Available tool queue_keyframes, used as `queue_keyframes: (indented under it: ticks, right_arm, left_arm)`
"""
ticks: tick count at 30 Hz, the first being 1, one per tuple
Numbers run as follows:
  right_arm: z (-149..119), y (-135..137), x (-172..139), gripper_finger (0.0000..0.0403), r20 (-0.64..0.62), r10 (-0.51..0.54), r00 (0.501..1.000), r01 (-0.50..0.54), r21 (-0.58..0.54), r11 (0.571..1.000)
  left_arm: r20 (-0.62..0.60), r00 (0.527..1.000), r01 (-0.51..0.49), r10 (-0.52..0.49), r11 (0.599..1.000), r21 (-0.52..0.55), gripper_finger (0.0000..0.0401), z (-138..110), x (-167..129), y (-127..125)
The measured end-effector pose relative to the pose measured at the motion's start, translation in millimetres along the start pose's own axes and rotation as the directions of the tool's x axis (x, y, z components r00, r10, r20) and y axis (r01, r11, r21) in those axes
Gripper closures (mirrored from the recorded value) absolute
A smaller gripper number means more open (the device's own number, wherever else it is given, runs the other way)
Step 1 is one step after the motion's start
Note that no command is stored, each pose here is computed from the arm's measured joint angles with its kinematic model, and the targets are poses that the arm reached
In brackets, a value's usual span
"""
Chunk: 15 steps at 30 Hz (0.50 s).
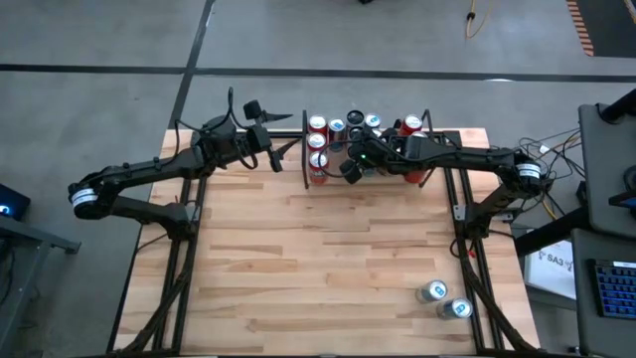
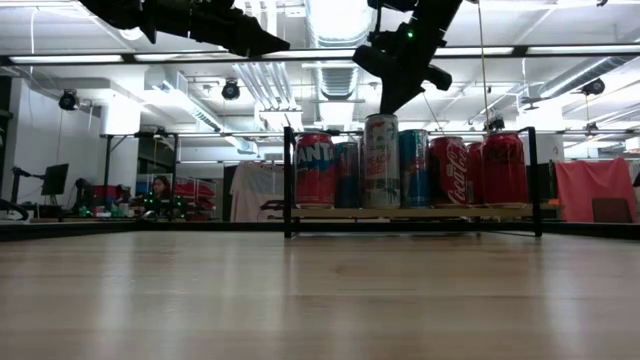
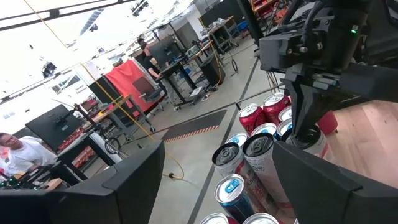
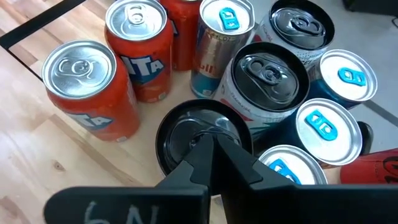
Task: Place canned beverage on shelf
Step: Put the white soda can on the shelf
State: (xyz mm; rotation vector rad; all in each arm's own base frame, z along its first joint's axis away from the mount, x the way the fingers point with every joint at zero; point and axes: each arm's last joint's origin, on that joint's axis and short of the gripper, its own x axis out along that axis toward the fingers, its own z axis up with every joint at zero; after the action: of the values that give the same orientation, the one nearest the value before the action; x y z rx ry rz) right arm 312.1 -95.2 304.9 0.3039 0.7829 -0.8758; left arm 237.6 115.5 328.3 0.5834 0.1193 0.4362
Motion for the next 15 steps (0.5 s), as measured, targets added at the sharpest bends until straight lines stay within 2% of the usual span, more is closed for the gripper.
queue_keyframes:
  ticks: [15]
  right_arm:
    - [0.4, -0.9, 1.4, 0.0394, 0.025, -0.047, 0.999, 0.047, 0.004, 0.999]
  left_arm:
    - [0.0, 1.0, 0.0, 0.0, 1.0, 0.0, 0.0118, 0.0, 0.0, 0.0]
